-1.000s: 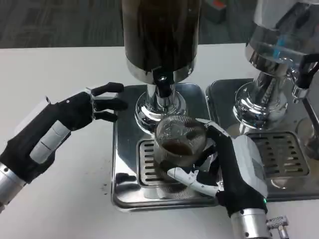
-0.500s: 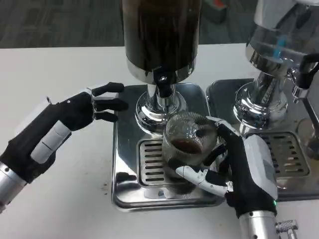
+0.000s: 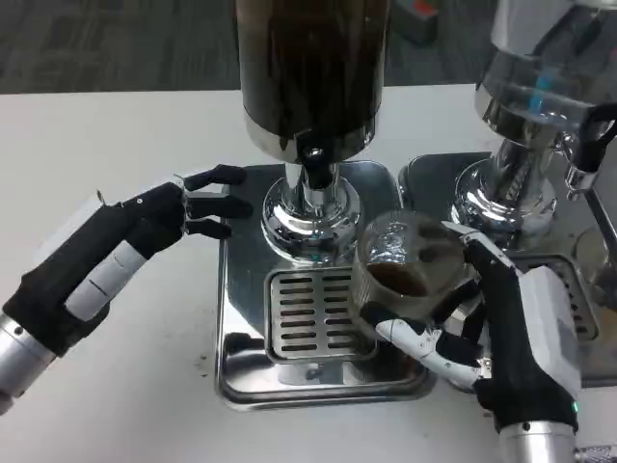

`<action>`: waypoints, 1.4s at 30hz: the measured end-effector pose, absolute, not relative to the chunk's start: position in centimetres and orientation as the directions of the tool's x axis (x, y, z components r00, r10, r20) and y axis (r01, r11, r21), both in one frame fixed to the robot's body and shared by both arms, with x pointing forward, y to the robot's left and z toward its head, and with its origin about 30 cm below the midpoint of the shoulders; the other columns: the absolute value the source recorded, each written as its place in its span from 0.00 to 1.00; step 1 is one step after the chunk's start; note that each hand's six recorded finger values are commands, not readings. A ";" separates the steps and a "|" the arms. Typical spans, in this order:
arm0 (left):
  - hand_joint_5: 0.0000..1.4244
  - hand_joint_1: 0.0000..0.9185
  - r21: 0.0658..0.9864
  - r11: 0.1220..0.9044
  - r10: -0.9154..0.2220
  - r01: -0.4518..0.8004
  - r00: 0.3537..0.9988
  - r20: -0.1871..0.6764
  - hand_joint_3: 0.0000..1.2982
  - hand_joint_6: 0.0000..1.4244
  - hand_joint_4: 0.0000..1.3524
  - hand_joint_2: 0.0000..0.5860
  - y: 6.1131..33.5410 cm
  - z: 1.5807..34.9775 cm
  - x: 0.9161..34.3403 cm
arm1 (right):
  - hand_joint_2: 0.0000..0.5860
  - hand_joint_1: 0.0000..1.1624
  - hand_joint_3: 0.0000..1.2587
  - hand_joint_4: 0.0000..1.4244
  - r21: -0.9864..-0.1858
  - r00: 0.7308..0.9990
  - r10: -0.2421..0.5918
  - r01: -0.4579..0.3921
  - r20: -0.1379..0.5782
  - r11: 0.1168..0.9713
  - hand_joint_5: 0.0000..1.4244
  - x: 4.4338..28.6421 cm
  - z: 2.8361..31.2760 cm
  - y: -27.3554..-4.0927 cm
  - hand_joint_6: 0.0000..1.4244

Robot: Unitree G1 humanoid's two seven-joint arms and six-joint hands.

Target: Grasp the cup under the faucet to collect the drink, then remove the cup.

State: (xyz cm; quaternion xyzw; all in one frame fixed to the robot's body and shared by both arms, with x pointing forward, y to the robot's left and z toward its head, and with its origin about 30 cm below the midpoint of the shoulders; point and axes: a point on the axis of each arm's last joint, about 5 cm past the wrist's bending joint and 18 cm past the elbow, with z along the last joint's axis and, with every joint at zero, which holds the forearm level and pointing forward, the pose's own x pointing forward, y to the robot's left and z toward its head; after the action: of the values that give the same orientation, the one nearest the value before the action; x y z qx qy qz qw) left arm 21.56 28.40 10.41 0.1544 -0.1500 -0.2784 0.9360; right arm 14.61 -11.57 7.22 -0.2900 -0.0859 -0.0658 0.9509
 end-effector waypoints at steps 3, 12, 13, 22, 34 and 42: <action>0.18 0.00 0.376 0.796 -0.568 0.474 0.800 0.194 0.18 0.24 0.24 0.18 28.4 10.4 21.5 | 0.33 0.72 0.46 0.46 -0.544 0.975 -0.084 0.185 0.204 0.819 0.62 14.3 7.4 -11.9 0.84; 0.18 0.00 0.440 0.771 -0.587 0.461 0.782 0.209 0.18 0.23 0.24 0.18 28.1 10.6 21.5 | 0.33 0.72 0.46 0.46 -0.553 0.977 -0.098 0.190 0.192 0.811 0.62 13.2 7.9 -12.8 0.84; 0.18 0.00 0.447 0.766 -0.591 0.462 0.779 0.208 0.18 0.23 0.24 0.18 28.1 10.6 21.4 | 0.33 0.73 0.46 0.46 -0.554 0.976 -0.098 0.191 0.192 0.810 0.62 13.0 8.1 -12.9 0.84; 0.17 0.00 0.525 0.722 -0.624 0.451 0.752 0.214 0.18 0.22 0.21 0.18 27.8 10.9 21.2 | 0.33 0.73 0.46 0.47 -0.574 0.980 -0.093 0.180 0.178 0.799 0.63 11.7 8.7 -13.7 0.85; 0.14 0.00 0.613 0.674 -0.644 0.412 0.734 0.215 0.16 0.21 0.17 0.16 28.4 11.4 20.1 | 0.31 0.74 0.47 0.47 -0.595 0.984 -0.060 0.149 0.167 0.790 0.63 10.8 9.4 -14.1 0.86; 0.09 0.00 0.722 0.577 -0.693 0.381 0.696 0.186 0.15 0.18 0.10 0.17 29.3 12.2 18.9 | 0.31 0.74 0.47 0.47 -0.597 0.985 -0.043 0.137 0.169 0.790 0.64 10.3 10.0 -14.3 0.86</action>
State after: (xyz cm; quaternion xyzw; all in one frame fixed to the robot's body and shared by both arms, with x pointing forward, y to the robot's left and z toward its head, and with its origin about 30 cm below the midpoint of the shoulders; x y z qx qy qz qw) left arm 18.94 29.26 12.20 0.3367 -0.2317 -0.3135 0.8571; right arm 10.35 -14.26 10.02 -0.3202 -0.0731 -0.0478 0.9433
